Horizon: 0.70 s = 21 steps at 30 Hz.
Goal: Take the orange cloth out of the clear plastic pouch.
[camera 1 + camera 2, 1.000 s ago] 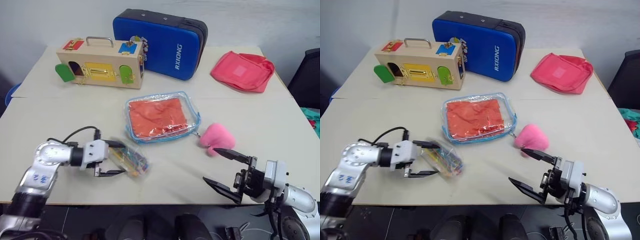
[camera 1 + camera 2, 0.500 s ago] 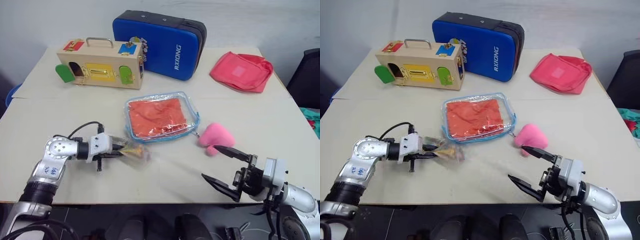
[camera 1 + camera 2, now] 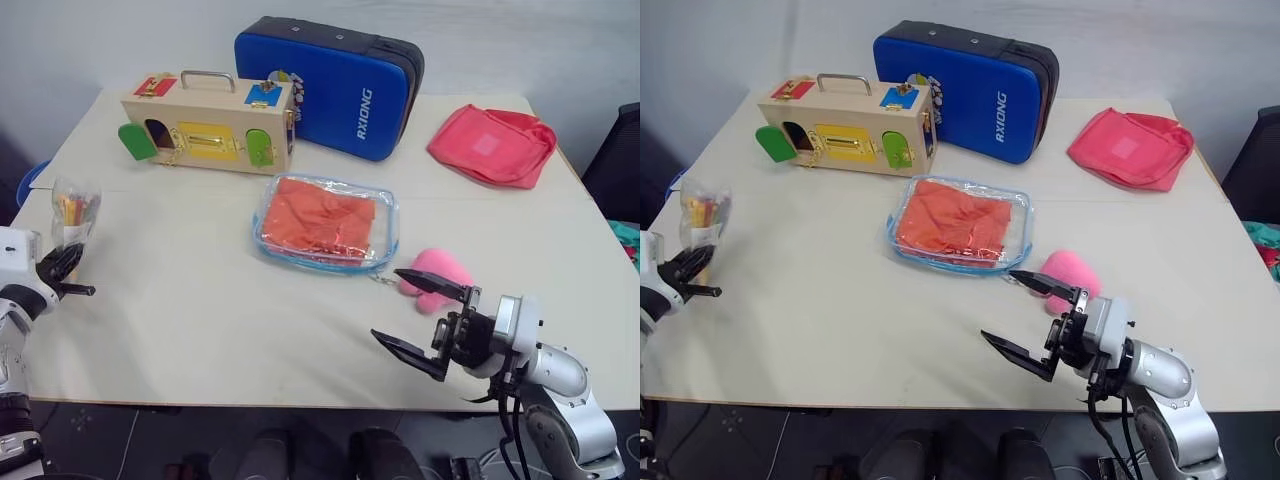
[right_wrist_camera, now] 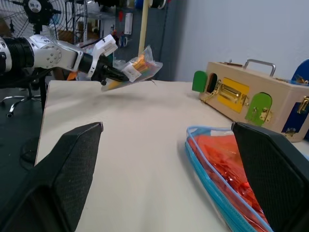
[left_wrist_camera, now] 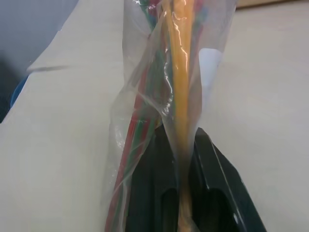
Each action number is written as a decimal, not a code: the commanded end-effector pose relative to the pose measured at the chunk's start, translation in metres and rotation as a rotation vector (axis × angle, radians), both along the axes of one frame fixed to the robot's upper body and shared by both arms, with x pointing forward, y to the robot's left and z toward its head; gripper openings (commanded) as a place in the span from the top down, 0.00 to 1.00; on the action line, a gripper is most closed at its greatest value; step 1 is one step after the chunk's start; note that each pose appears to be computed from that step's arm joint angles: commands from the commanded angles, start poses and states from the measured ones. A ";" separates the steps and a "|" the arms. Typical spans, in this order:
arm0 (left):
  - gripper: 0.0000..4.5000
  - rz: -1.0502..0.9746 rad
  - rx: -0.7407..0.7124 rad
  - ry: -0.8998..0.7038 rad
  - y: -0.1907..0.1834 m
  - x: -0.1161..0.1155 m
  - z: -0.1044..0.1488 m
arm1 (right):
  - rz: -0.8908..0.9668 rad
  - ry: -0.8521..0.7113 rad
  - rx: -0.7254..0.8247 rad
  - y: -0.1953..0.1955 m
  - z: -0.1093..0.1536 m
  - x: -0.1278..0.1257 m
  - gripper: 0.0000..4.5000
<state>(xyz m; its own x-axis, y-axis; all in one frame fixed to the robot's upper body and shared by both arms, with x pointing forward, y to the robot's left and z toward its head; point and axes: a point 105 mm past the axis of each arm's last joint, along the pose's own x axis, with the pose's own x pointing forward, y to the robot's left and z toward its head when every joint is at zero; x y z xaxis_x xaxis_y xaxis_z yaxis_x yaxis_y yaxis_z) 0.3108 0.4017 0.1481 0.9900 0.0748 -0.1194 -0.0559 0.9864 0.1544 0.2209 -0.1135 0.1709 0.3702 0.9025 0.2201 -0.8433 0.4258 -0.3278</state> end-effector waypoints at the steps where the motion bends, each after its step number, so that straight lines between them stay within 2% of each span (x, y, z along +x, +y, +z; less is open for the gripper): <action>1: 0.68 -0.021 0.003 -0.040 -0.006 0.005 0.020 | -0.032 -0.002 -0.019 -0.003 0.001 0.003 0.00; 4: 0.46 -0.031 -0.003 -0.052 -0.006 0.002 0.030 | -0.031 0.018 -0.016 -0.002 0.005 0.007 0.00; 6: 0.36 -0.028 0.023 -0.060 -0.004 -0.001 0.036 | -0.018 0.032 -0.018 -0.002 0.006 0.005 0.00; 8: 0.36 -0.040 0.087 -0.092 -0.004 -0.003 0.046 | -0.019 0.054 -0.043 -0.004 0.004 0.004 0.00; 9: 0.36 -0.085 0.119 -0.115 -0.009 -0.004 0.051 | -0.043 0.045 -0.062 -0.008 0.004 0.005 0.00; 12: 0.23 -0.283 0.185 -0.211 -0.040 -0.008 0.069 | -0.104 0.063 -0.112 -0.029 0.004 0.008 0.00; 13: 0.16 -0.432 0.223 -0.224 -0.063 -0.012 0.071 | -0.159 0.066 -0.171 -0.049 0.003 0.013 0.00; 15: 0.02 -0.756 0.182 -0.104 -0.111 -0.027 0.053 | -0.286 0.093 -0.274 -0.085 0.004 0.026 0.00; 17: 0.00 -0.916 0.193 -0.018 -0.136 -0.035 0.036 | -0.326 0.175 -0.356 -0.103 -0.004 0.035 0.00; 21: 0.00 -1.118 0.234 0.025 -0.174 -0.040 0.018 | -0.378 0.278 -0.472 -0.120 -0.020 0.059 0.00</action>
<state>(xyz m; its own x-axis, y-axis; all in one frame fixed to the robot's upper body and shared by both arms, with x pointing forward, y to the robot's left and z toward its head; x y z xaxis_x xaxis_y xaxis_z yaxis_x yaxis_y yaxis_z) 0.2738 0.2425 0.1611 0.5738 -0.7831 -0.2396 0.8119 0.5058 0.2913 0.2715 -0.2298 0.1538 0.6561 0.6992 -0.2841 -0.7507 0.5659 -0.3409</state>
